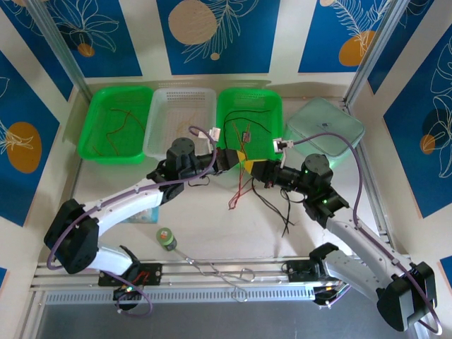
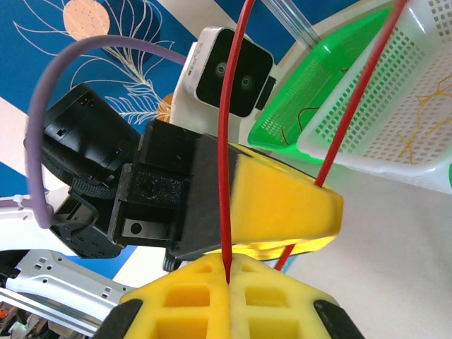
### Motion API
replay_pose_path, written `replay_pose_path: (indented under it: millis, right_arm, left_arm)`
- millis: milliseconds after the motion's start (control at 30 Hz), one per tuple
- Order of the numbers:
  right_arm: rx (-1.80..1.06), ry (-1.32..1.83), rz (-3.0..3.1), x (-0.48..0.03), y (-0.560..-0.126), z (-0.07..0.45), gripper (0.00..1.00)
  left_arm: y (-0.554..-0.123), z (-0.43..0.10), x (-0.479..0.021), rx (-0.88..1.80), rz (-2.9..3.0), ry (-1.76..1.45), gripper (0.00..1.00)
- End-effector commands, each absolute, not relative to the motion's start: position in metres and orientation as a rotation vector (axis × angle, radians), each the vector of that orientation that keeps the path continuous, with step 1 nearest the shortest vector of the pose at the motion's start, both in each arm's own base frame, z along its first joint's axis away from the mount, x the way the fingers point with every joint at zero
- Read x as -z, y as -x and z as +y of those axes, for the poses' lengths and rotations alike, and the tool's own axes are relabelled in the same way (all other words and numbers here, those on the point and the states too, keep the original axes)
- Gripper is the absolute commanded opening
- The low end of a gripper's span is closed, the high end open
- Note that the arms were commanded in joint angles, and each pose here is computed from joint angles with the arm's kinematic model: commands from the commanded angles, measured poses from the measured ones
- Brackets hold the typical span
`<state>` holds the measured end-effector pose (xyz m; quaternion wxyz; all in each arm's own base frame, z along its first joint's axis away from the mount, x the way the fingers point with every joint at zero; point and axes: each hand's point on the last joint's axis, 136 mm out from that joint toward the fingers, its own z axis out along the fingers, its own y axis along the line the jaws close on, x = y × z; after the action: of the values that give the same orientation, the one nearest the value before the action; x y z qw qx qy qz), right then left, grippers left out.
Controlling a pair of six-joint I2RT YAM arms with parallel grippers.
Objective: Untangle the cables
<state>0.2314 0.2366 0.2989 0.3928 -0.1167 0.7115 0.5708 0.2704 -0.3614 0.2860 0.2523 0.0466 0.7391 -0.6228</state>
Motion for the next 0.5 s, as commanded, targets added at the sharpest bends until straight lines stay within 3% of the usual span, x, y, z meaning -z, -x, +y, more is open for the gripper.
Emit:
replay_pose_path:
  millis: [0, 200, 467]
  right_arm:
    - [-1.423, 0.306, 1.741, -0.323, -0.231, 0.231, 0.00]
    - [-1.307, 0.234, 1.731, -0.329, -0.231, 0.212, 0.00]
    - [-1.170, 0.237, 1.663, -0.354, -0.220, 0.203, 0.00]
  left_arm:
    - [-0.269, -0.358, -0.292, 1.653, 1.981, -0.154, 0.00]
    - [-0.276, -0.324, -0.298, 1.348, 2.007, -0.147, 0.00]
    - [-0.277, -0.266, -0.342, 1.022, 1.864, -0.129, 0.00]
